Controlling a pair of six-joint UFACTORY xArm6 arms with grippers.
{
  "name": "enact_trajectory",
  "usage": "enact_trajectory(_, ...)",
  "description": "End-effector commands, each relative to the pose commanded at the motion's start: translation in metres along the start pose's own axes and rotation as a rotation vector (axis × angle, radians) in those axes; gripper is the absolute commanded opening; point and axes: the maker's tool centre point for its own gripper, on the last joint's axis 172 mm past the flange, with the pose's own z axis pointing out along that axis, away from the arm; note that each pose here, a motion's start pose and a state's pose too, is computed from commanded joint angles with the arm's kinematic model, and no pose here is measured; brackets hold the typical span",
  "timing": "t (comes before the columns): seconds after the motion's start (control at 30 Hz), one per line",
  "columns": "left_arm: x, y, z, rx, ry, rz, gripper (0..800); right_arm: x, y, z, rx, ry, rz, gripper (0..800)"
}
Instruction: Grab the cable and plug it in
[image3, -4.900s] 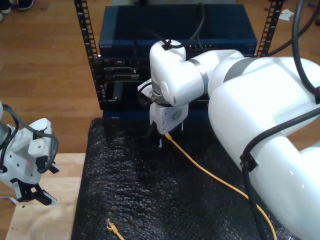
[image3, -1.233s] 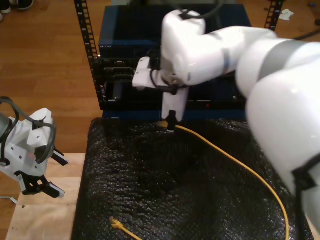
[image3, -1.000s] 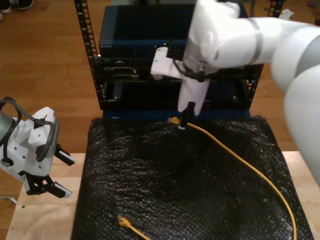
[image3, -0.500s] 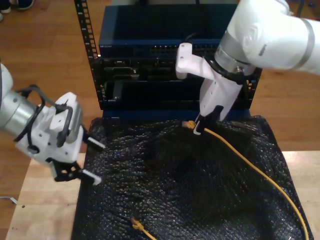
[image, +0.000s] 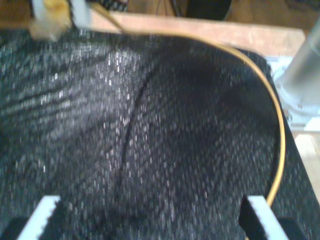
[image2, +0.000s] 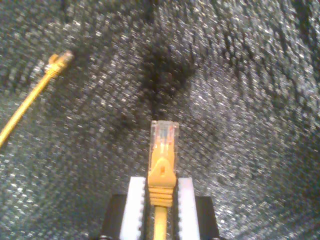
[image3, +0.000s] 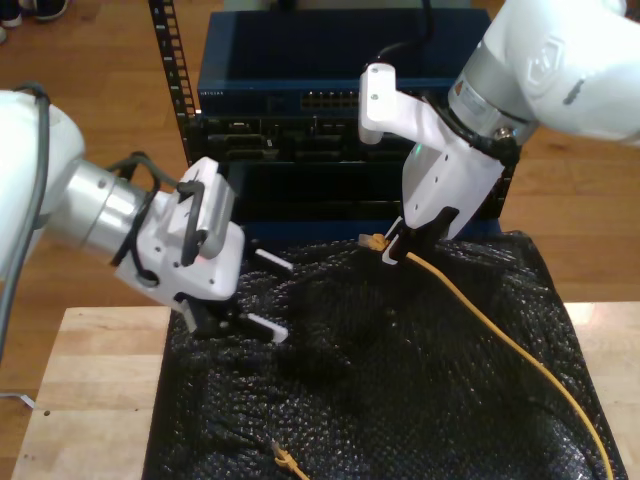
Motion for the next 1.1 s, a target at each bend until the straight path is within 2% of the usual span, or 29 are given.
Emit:
enact_trajectory(0.13,0.007,-0.005,0.004,-0.008,0.015,0.000,799,0.002,-0.002,-0.006,-0.008,0.006,-0.005,3)
enact_trajectory(0.33,0.025,-0.014,0.001,0.017,0.067,0.004,799,0.005,-0.012,-0.012,0.013,0.027,0.003,3)
enact_trajectory(0.57,0.043,-0.014,0.008,0.010,0.107,0.017,799,0.006,-0.013,-0.018,0.007,0.035,0.004,3)
enact_trajectory(0.8,0.070,-0.019,0.007,0.017,0.135,0.061,799,0.010,-0.020,-0.027,0.004,0.044,-0.006,3)
enact_trajectory(1.1,0.072,-0.021,0.007,0.016,0.147,0.060,795,0.017,-0.026,-0.026,0.024,0.075,0.001,3)
